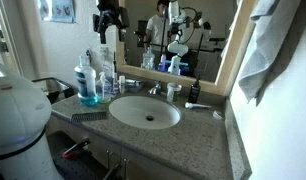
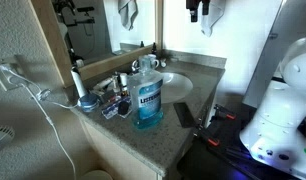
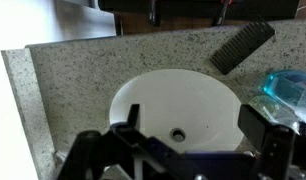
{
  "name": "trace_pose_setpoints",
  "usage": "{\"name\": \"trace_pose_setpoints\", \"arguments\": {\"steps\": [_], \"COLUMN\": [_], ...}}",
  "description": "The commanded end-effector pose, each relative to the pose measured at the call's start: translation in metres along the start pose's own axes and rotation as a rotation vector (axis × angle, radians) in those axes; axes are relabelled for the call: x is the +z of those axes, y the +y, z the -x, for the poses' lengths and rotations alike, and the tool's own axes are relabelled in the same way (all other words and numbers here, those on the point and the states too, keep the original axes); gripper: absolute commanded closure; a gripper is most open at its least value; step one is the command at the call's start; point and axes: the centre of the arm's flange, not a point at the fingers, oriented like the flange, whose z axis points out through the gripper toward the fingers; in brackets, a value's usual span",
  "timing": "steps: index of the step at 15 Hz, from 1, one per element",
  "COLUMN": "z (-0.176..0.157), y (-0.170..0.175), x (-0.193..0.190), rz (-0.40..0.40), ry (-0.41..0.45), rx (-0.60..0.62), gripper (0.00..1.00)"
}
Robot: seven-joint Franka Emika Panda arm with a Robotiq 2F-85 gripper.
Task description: Put the towel on the countertop
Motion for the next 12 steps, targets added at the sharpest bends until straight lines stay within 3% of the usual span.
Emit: {"name": "trace_pose_setpoints", "arguments": {"steps": [1,8,12], "z": [0.0,0.0,-0.033], "y": [0.0,0.0,0.009], "x": [0.0,0.0,-0.005], "rz": [0.0,0.0,0.051], "ry": [0.0,0.0,0.191], "rx": [0.0,0.0,0.126], "gripper": [0.0,0.0,0.0]}}
